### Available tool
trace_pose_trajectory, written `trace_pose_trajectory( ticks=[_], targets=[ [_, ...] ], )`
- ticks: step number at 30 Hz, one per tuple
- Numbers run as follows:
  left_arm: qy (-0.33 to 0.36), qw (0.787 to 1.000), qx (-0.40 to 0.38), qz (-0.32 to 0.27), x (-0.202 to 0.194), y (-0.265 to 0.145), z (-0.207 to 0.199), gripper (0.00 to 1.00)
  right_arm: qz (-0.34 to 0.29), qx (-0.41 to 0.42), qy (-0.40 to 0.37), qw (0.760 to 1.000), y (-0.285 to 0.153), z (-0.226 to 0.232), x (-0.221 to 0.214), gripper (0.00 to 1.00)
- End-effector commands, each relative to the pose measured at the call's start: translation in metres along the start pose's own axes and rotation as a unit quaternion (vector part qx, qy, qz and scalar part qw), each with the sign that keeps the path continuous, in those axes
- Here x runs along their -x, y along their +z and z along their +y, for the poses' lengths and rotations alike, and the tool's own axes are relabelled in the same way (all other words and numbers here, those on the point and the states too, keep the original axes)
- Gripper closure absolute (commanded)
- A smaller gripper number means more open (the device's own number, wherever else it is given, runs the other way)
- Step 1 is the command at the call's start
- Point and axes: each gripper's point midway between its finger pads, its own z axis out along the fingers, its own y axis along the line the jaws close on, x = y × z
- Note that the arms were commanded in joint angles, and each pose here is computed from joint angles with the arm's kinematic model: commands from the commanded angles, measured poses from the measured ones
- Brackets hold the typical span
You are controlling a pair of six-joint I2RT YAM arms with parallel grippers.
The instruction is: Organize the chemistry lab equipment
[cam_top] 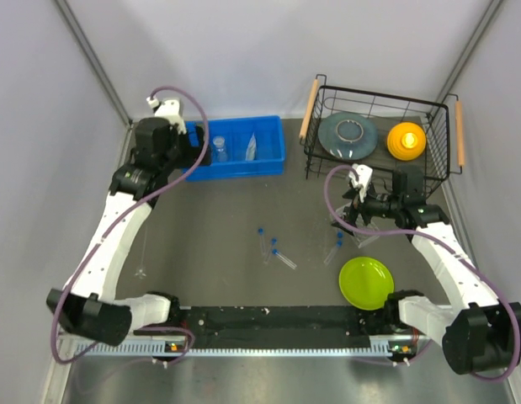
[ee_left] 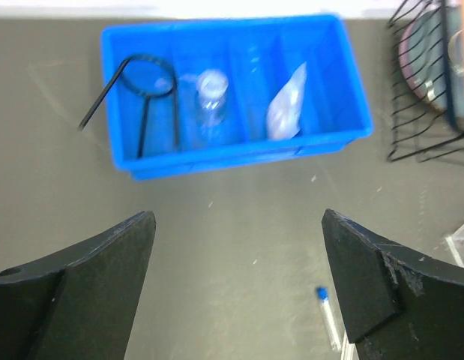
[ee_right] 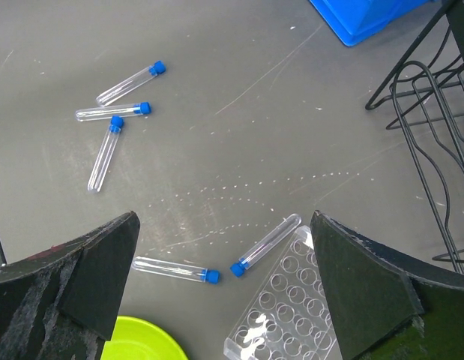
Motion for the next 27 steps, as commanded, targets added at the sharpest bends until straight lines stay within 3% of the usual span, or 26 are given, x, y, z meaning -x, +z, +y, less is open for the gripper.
trace_pose_trajectory(
  ticks=[1, 5, 14, 27],
  targets=[
    [-0.003, 0.998, 0.070, 0.006, -0.041, -0.022, 0.040, 0.01, -0.015, -0.008, -0.025, 1.000, -0.003, -0.004, 0.009, 0.01],
    [-0.026, 0.995, 0.094, 0.007, -0.070, -0.045, 0.059, 0.01, -0.014, -0.004, -0.020, 1.000, -0.002, -0.004, 0.008, 0.01],
    [-0.094, 0.983, 0.153, 0.041, -0.113, -0.051, 0.082, 0.01, -0.005, 0.003, -0.009, 1.000, 0.002, -0.004, 0.002, 0.01],
    [-0.148, 0.944, 0.280, 0.097, -0.154, -0.066, 0.117, 0.01, 0.017, -0.006, -0.001, 1.000, 0.005, -0.010, -0.011, 0.01]
  ],
)
